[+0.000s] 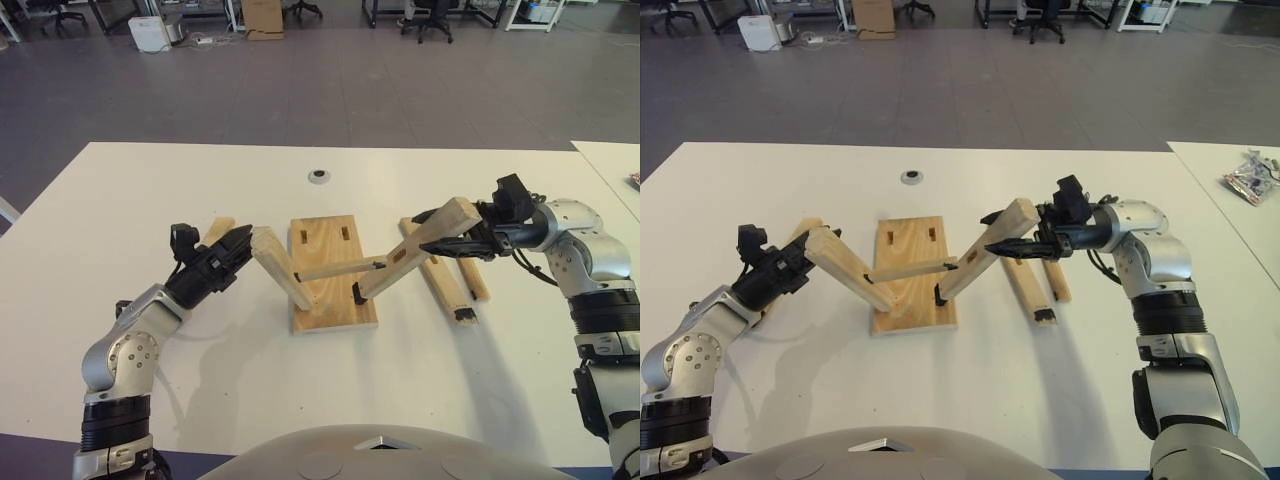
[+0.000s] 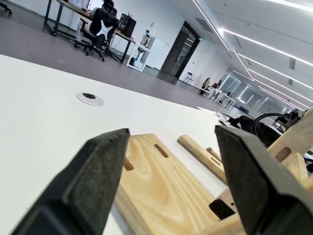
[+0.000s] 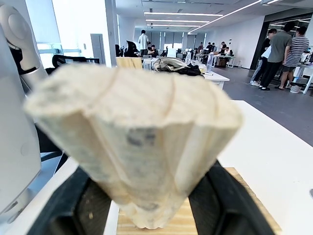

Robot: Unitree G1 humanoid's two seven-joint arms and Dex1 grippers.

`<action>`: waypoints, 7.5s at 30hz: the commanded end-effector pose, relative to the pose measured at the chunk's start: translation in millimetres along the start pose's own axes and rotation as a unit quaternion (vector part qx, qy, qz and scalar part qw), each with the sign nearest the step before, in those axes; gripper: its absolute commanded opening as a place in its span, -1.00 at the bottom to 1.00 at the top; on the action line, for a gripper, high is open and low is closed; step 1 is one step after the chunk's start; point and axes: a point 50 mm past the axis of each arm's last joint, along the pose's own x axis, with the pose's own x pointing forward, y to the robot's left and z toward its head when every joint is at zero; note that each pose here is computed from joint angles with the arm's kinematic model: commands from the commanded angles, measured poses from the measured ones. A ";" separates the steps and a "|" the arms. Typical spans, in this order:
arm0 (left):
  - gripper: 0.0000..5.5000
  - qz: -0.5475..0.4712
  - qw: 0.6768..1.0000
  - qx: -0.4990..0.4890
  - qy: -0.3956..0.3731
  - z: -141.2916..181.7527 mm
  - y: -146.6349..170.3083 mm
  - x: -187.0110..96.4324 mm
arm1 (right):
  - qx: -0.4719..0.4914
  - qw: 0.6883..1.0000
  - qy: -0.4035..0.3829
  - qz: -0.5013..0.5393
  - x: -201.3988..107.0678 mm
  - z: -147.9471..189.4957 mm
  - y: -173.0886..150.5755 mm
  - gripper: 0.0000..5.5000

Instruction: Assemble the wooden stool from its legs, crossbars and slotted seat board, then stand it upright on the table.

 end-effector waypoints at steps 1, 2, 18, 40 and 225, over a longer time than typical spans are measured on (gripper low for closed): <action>0.17 0.025 0.999 0.014 -0.018 -1.7 -1.2 0.1 | -0.002 0.999 0.034 0.020 9.4 1.4 -5.3 -0.25; 0.17 0.029 0.999 0.015 -0.021 -3.1 -1.8 -0.2 | -0.006 0.999 0.035 0.023 12.5 3.3 -7.3 -0.25; 0.17 0.026 0.999 0.003 -0.027 -25.5 -20.1 18.0 | 0.036 0.985 0.160 0.062 51.4 -17.6 -23.3 -0.25; 0.17 0.039 0.999 -0.001 -0.034 -37.4 -17.3 25.4 | 0.062 0.955 0.287 0.039 56.9 -42.2 2.0 -0.25; 0.17 0.097 0.944 0.052 -0.312 135.4 -31.3 15.2 | 0.185 0.962 0.046 -0.197 50.8 -9.8 18.3 -0.48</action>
